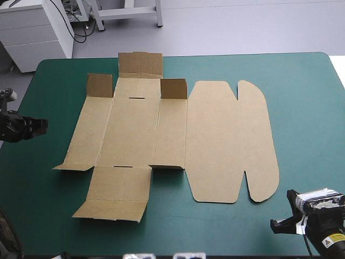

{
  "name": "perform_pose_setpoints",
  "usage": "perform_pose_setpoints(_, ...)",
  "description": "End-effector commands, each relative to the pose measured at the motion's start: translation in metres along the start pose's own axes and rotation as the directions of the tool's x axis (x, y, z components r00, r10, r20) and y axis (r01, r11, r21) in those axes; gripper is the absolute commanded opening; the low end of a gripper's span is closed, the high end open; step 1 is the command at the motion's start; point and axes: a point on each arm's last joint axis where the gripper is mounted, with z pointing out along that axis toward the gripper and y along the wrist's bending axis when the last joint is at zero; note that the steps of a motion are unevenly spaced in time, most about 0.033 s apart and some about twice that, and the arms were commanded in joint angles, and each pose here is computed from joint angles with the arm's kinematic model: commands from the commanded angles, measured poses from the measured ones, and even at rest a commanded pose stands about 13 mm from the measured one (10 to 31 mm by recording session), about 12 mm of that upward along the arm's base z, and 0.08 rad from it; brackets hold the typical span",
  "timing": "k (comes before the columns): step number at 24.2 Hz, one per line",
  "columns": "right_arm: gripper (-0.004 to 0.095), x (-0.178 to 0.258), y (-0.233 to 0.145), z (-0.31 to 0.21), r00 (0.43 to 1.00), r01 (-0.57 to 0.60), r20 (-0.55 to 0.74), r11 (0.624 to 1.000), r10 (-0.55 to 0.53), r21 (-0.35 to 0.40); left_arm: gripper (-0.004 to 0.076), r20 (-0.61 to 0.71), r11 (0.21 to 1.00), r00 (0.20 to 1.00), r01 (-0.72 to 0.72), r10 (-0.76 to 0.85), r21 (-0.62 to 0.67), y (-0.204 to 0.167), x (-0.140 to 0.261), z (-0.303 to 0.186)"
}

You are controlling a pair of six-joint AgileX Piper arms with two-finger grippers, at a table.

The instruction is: Fold the box

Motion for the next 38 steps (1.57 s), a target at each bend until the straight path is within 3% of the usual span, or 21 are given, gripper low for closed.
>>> perform_pose_setpoints(1,-0.0019,-0.013,-0.001,-0.003,0.997,0.007,0.077,1.0,-0.008,0.002,0.033,0.028,0.999,0.999,0.037,-0.037,0.006,0.006,-0.008,0.002)
perform_pose_setpoints(4,-0.0019,-0.013,0.0,-0.003,0.997,0.018,0.078,1.0,-0.017,-0.019,0.0524,-0.045,0.997,0.996,0.077,-0.076,0.024,0.019,-0.007,0.022)
perform_pose_setpoints(6,-0.0019,-0.013,0.0,-0.003,0.997,0.02,0.078,1.0,-0.018,-0.023,0.0594,-0.096,0.994,0.991,0.099,-0.094,0.052,0.025,-0.006,0.035)
perform_pose_setpoints(9,-0.0019,-0.013,0.0,-0.003,0.997,0.021,0.078,0.999,-0.019,-0.025,0.06,-0.18,0.985,0.977,0.136,-0.115,0.105,0.038,-0.002,0.061)
perform_pose_setpoints(12,-0.0019,-0.013,0.0,-0.003,0.997,0.021,0.078,0.999,-0.019,-0.025,0.06,-0.217,0.958,0.971,0.154,-0.101,0.242,0.048,-0.001,0.094)
perform_pose_setpoints(18,-0.0019,-0.013,0.0,-0.003,0.997,0.022,0.076,0.999,-0.021,-0.024,0.06,-0.348,0.944,0.927,0.229,-0.137,0.237,0.067,0.011,0.137)
perform_pose_setpoints(26,-0.0019,-0.013,0.0,-0.003,0.997,0.024,0.075,0.999,-0.022,-0.022,0.06,-0.459,0.933,0.888,0.181,-0.019,0.312,0.021,0.018,0.175)
perform_pose_setpoints(38,-0.0019,-0.013,0.0,-0.003,0.997,0.024,0.075,0.999,-0.022,-0.022,0.06,-0.424,0.881,0.905,0.224,-0.03,0.416,-0.016,0.007,0.184)
